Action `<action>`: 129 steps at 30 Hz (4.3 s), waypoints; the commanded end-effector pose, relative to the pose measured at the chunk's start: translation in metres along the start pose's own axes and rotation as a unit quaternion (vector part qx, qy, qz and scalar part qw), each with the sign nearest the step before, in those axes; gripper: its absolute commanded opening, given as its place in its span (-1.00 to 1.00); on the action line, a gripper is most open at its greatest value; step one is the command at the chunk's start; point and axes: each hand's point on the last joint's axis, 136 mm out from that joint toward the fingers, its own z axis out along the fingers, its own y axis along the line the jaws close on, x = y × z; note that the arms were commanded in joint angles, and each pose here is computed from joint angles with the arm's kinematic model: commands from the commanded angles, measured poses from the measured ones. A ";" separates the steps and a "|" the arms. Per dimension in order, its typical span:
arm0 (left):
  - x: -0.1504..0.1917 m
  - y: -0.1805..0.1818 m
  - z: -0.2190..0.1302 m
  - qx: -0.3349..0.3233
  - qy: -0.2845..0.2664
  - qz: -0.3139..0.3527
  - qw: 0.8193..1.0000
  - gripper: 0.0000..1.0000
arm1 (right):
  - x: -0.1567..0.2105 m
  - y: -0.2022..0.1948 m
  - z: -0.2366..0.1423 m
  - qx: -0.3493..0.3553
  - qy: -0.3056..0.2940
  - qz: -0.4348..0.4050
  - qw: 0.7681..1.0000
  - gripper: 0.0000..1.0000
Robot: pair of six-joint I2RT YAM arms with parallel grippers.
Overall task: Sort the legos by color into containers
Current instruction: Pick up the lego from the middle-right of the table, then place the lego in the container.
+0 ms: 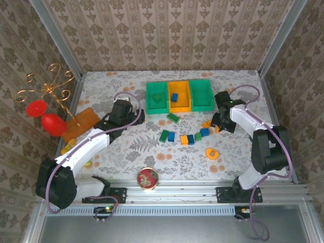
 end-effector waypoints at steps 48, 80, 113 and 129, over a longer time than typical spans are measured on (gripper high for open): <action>0.004 0.007 0.002 -0.004 0.004 -0.018 1.000 1.00 | -0.015 0.006 0.056 -0.022 0.062 0.012 0.998 -0.17; 0.000 0.005 0.004 0.005 0.002 -0.023 1.000 1.00 | -0.043 0.020 -0.028 -0.077 -0.038 0.030 0.996 -0.61; 0.003 0.011 -0.005 0.001 -0.002 -0.022 1.000 1.00 | -0.119 0.137 -0.044 -0.085 -0.110 -0.085 0.987 -0.55; 0.004 0.013 -0.005 -0.001 0.002 -0.019 1.000 1.00 | -0.139 0.145 -0.005 -0.054 -0.092 -0.087 0.990 -0.17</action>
